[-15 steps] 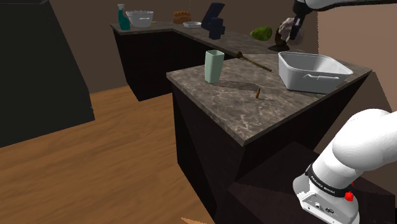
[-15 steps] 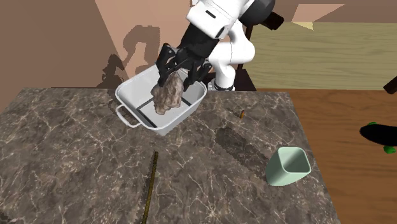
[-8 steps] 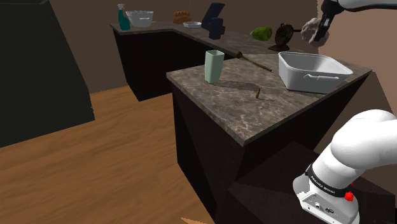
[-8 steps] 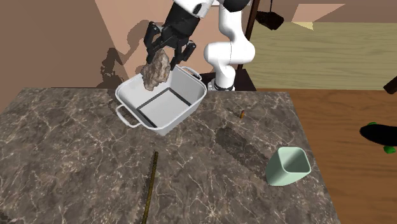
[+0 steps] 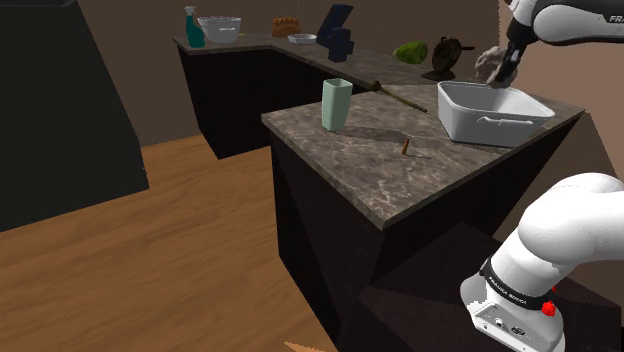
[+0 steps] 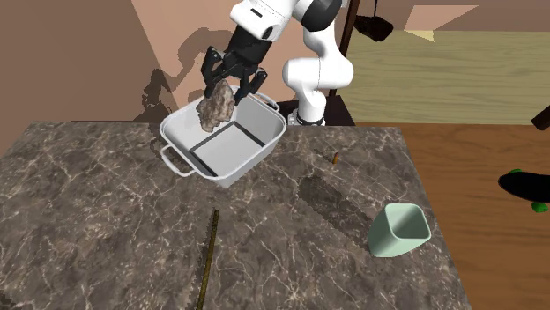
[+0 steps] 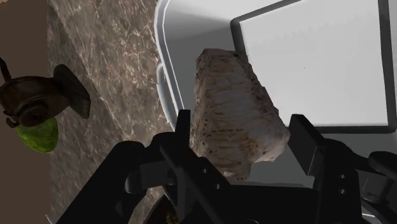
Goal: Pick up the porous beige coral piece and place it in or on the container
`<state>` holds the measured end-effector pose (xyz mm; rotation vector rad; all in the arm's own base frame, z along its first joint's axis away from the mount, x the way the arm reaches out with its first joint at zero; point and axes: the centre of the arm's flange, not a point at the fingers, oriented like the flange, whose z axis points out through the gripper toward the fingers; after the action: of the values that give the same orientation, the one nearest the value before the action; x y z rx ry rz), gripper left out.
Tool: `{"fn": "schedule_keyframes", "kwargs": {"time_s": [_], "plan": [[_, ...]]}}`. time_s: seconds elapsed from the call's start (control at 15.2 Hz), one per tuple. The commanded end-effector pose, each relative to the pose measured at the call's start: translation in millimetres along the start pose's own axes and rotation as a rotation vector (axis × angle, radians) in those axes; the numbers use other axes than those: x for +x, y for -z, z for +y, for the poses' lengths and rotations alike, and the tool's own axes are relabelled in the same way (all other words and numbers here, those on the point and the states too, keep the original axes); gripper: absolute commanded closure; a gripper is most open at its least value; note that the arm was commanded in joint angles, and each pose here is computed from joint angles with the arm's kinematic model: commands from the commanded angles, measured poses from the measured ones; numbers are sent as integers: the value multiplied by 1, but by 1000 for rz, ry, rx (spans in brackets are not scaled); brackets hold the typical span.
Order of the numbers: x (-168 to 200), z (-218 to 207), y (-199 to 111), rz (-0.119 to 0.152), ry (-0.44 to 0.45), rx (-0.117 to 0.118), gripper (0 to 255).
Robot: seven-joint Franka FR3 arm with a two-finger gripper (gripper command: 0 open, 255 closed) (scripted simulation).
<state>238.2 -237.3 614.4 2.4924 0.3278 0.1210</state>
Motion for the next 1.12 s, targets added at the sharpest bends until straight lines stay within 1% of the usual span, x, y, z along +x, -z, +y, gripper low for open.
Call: {"fn": "schedule_keyframes", "kwargs": {"time_s": [0.0, 0.4, 0.92, 0.99, 1.06], "plan": [[0, -6, -8, 1, 0, -1, 255], [-1, -24, -32, 1, 0, -1, 255], [-1, -24, -32, 1, 0, -1, 255], [-1, -23, -32, 1, 0, -1, 0], [-1, -24, -32, 1, 0, -1, 0]]}}
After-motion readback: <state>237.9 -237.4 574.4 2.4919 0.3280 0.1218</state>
